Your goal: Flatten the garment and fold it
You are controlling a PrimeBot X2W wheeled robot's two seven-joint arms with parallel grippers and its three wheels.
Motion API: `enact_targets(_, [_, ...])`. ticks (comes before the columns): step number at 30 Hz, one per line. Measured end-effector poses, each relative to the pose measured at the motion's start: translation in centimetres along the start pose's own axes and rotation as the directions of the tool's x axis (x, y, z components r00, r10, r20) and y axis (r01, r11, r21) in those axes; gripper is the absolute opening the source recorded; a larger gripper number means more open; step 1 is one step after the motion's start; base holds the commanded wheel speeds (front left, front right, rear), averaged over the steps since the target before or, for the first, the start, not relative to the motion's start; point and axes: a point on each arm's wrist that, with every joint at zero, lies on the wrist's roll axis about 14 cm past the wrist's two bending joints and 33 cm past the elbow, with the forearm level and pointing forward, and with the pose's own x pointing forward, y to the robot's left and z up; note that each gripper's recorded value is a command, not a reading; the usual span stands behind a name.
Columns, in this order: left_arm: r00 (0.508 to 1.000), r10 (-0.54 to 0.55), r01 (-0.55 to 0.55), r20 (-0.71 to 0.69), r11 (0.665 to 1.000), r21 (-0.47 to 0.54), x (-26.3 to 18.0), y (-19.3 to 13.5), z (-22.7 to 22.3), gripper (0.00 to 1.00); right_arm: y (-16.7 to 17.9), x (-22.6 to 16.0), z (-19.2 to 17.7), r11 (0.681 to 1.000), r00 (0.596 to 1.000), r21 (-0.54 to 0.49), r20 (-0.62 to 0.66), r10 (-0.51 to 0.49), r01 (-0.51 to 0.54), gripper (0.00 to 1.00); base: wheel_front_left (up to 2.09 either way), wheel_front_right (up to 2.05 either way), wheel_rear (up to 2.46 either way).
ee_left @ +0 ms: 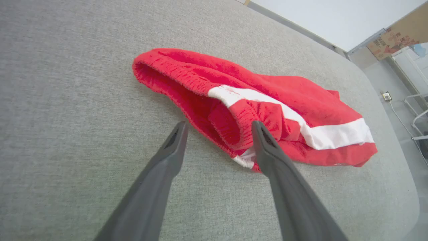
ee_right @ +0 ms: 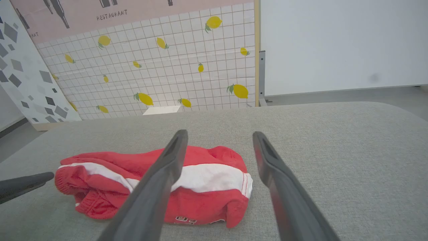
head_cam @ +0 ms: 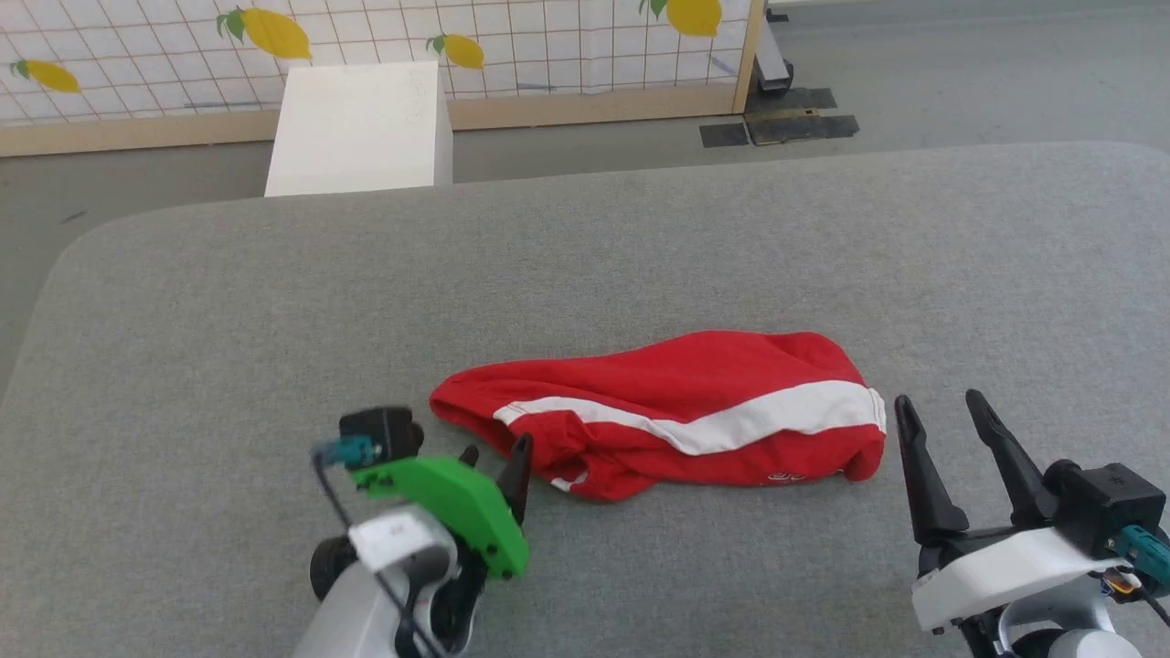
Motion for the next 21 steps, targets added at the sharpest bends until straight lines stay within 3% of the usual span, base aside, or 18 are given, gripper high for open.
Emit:
enact_targets(13, [0.988, 0.022, -0.026, -0.154, 0.999, -0.022, 3.5, -0.9, -0.5, 1.0, -1.8, -0.9, -0.7, 0.998, 0.998, -0.003, -0.023, -0.061, 0.061, 1.0, 0.0, 0.0, 0.0])
enact_targets(14, [0.988, 0.02, -0.024, -0.153, 0.999, -0.023, 3.7, -0.9, -0.5, 0.95, -2.0, -0.9, -0.7, 0.998, 0.998, -0.004, -0.022, -0.066, 0.066, 1.0, 0.0, 0.0, 0.0])
enact_targets(15, [0.988, 0.015, -0.019, -0.152, 0.999, -0.026, 3.8, -1.0, -0.4, 0.49, -2.1, -1.0, -0.8, 0.998, 0.997, -0.005, -0.023, -0.069, 0.069, 1.0, 0.0, 0.0, 0.0])
enact_targets(16, [0.989, 0.011, -0.015, -0.147, 1.0, -0.025, 3.9, -1.2, -0.2, 0.42, -2.2, -1.0, -0.8, 0.997, 0.997, -0.005, -0.025, -0.072, 0.072, 1.0, 0.0, 0.0, 0.0])
enact_targets(17, [0.991, 0.007, -0.01, -0.136, 1.0, -0.021, 4.0, -1.3, 0.0, 0.0, -2.2, -1.0, -0.9, 0.997, 0.997, -0.005, -0.026, -0.075, 0.075, 1.0, 0.0, 0.0, 0.0])
enact_targets(21, [0.997, 0.001, -0.001, -0.082, 1.0, 0.006, 4.0, -1.3, 1.0, 0.0, -2.3, -1.0, -0.8, 0.997, 0.997, -0.005, -0.025, -0.076, 0.076, 1.0, 0.0, 0.0, 0.0])
